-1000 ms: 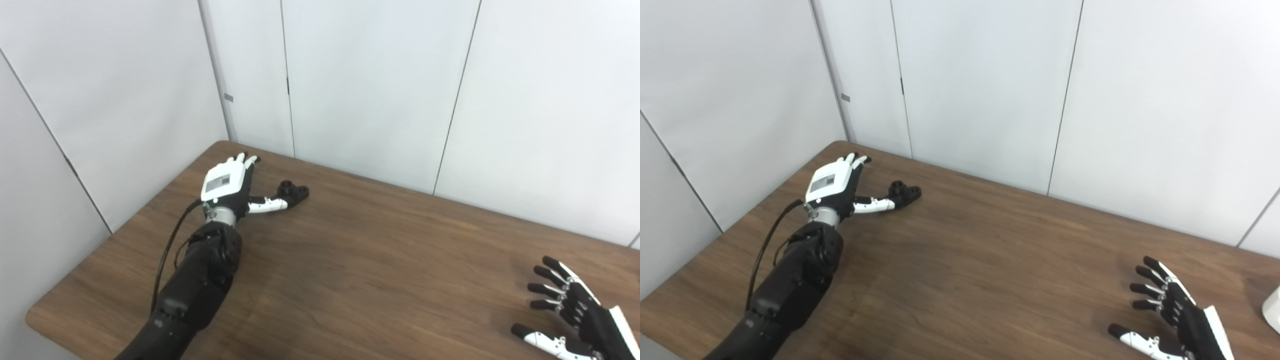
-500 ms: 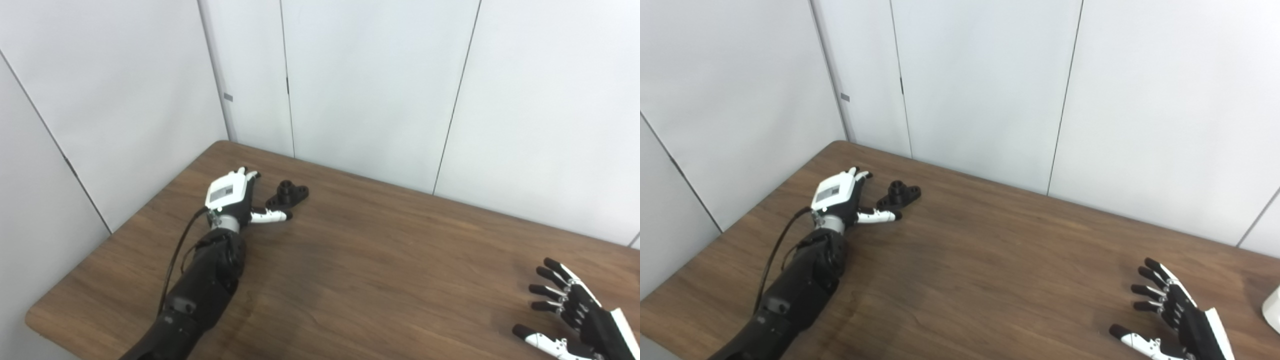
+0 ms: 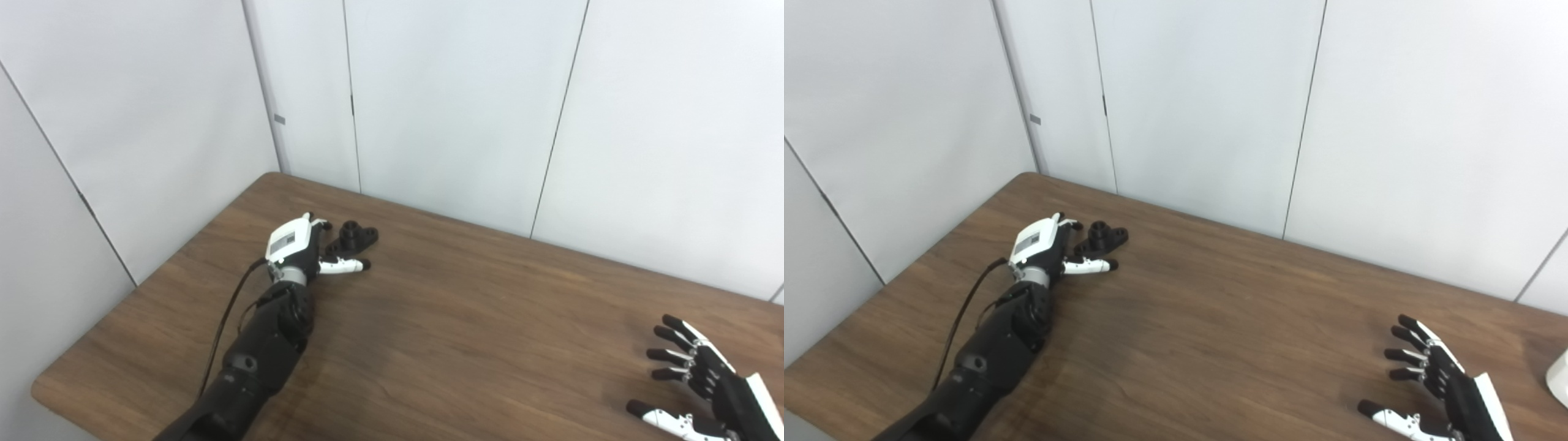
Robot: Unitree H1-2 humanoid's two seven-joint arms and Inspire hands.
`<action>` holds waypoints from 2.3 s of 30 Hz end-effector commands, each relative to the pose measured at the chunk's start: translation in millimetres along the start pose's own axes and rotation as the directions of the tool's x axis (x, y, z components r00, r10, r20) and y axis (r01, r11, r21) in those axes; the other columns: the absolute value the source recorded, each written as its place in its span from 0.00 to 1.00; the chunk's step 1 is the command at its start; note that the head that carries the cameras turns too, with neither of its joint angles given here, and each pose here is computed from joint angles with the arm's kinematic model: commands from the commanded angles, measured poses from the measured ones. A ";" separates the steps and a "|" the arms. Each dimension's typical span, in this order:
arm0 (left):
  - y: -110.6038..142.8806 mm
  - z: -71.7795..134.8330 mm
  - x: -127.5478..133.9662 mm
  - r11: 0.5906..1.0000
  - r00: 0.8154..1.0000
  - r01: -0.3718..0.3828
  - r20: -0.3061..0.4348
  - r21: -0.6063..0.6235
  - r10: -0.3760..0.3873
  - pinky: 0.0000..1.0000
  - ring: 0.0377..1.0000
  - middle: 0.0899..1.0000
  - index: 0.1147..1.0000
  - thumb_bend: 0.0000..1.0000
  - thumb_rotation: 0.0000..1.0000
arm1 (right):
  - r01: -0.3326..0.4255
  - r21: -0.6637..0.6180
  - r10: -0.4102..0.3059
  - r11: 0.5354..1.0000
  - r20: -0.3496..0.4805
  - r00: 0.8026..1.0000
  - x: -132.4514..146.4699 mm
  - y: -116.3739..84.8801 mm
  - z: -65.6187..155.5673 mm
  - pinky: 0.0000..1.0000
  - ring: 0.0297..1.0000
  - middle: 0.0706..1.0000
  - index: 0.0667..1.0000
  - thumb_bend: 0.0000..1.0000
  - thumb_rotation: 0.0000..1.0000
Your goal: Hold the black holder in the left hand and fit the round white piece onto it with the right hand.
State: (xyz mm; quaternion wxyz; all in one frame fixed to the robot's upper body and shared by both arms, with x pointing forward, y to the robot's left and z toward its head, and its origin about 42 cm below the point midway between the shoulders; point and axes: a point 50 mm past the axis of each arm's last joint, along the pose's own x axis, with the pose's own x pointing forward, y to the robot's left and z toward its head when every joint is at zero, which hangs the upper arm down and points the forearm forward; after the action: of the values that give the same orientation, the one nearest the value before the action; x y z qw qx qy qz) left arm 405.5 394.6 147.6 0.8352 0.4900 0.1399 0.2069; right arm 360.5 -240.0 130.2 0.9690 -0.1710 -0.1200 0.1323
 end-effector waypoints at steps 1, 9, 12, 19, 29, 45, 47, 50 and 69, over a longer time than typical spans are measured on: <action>15.8 17.3 14.1 0.998 0.997 -0.061 0.034 -0.032 0.062 1.00 1.00 1.00 0.79 0.94 0.47 | 0.007 0.004 -0.007 1.000 0.026 1.000 -1.4 1.5 -1.8 0.61 0.73 0.83 0.85 0.62 0.00; 4.0 12.1 22.3 0.999 0.999 -0.033 0.007 -0.041 0.033 0.98 1.00 1.00 0.77 0.94 0.48 | 0.008 0.005 -0.008 1.000 0.019 1.000 -3.6 0.7 -2.0 0.61 0.73 0.84 0.86 0.62 0.00; -1.4 7.8 23.5 0.999 1.000 -0.019 -0.010 -0.040 0.019 0.98 1.00 1.00 0.76 0.94 0.49 | 0.010 0.009 -0.010 1.000 0.026 1.000 -5.1 0.7 -1.4 0.62 0.74 0.84 0.86 0.62 0.00; -8.7 -0.7 23.7 0.999 0.999 0.022 -0.025 -0.024 -0.022 0.99 1.00 0.97 0.70 0.87 0.40 | 0.018 -0.001 -0.018 1.000 0.025 1.000 -7.5 -5.3 -3.4 0.62 0.74 0.84 0.86 0.63 0.00; -6.4 -16.4 17.9 0.999 0.998 0.051 -0.046 -0.018 -0.051 1.00 1.00 0.93 0.61 0.83 0.33 | 0.026 -0.002 -0.026 1.000 0.017 1.000 -7.8 -5.9 -3.6 0.62 0.73 0.83 0.86 0.63 0.00; -4.6 -44.8 1.9 0.993 0.993 0.111 -0.049 0.033 -0.110 0.99 1.00 0.94 0.62 0.86 0.34 | 0.018 0.017 -0.018 1.000 0.006 1.000 -5.4 -3.7 -4.7 0.66 0.76 0.85 0.88 0.62 0.00; -5.0 -44.7 0.4 0.992 0.992 0.119 -0.048 0.033 -0.117 1.00 1.00 0.94 0.62 0.85 0.33 | 0.021 0.013 -0.021 1.000 0.009 1.000 -5.2 -4.0 -4.3 0.66 0.76 0.85 0.88 0.62 0.00; -7.0 -45.1 -0.4 0.991 0.991 0.126 -0.047 0.037 -0.125 0.99 1.00 0.94 0.62 0.84 0.32 | 0.026 0.007 -0.026 1.000 0.012 1.000 -4.9 -4.6 -5.0 0.64 0.74 0.84 0.87 0.63 0.00; -50.4 -40.5 -7.1 0.997 0.998 -0.016 0.056 -0.077 0.020 0.91 0.92 0.81 0.42 0.52 0.06 | 0.032 0.011 -0.032 0.999 0.000 0.999 -12.8 -7.7 1.6 0.63 0.73 0.83 0.86 0.60 0.00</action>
State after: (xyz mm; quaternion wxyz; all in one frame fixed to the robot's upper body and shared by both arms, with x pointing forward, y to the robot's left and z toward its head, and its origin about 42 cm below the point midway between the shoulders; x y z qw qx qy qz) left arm 406.2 411.3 116.2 0.8541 0.4643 0.0676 0.2246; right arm 351.1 -247.2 129.3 0.9708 -0.1694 -0.1171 0.1234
